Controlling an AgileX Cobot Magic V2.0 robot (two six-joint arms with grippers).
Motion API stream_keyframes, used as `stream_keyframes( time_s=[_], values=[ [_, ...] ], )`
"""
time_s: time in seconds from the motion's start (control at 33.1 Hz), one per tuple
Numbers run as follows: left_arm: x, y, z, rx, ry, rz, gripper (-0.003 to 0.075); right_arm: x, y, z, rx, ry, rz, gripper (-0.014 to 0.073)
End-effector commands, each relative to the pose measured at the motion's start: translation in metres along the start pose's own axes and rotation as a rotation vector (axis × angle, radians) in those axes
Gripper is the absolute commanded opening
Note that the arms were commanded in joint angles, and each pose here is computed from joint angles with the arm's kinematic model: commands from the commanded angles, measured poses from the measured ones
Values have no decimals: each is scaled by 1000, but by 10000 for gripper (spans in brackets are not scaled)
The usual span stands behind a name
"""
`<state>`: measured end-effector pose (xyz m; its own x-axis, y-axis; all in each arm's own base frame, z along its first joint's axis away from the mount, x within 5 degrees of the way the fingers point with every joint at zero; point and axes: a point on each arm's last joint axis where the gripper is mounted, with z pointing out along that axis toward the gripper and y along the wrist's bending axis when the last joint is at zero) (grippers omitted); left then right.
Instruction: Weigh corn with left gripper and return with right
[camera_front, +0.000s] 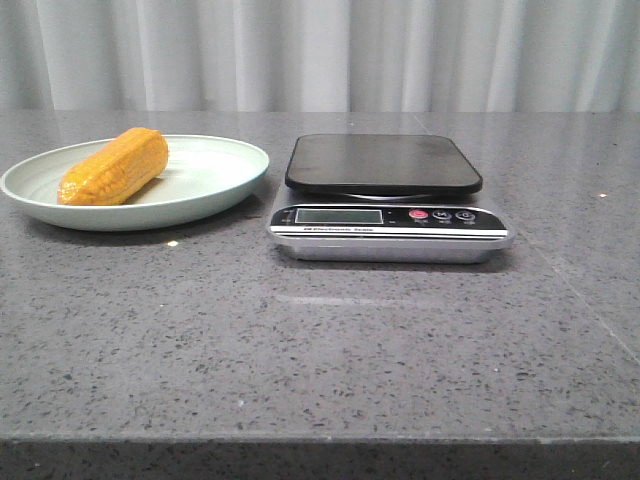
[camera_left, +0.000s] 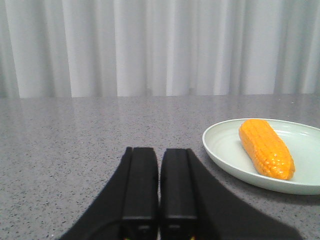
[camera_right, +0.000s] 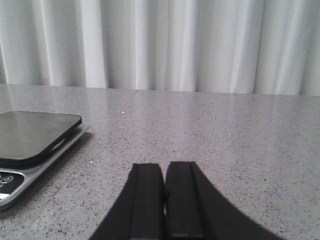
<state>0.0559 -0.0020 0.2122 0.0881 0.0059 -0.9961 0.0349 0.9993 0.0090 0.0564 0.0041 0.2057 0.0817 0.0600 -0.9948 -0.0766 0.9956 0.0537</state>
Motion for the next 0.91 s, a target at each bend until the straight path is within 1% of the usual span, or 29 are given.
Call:
stream_keyframes(
  time_s=[0.0,0.76,0.82,0.85,0.88],
  values=[
    [-6,-1,-2,14,-87,-13,127,-12,1,-2,-6,-113,-14,162],
    [-6,-1,-2,15,-93,-13,127,-12,1,-2,-6,-113,-14,162],
    [-11,-2,-3,22,-150,-13,127,-12,1,-2,-6,-113,-14,162],
    [-16,-2,-3,28,-201,-14,127,-12,1,-2,-6,-113,-14,162],
    [-23,-3,-5,37,-279,-14,127,-12,1,-2,-7,-113,-8,162]
  ],
)
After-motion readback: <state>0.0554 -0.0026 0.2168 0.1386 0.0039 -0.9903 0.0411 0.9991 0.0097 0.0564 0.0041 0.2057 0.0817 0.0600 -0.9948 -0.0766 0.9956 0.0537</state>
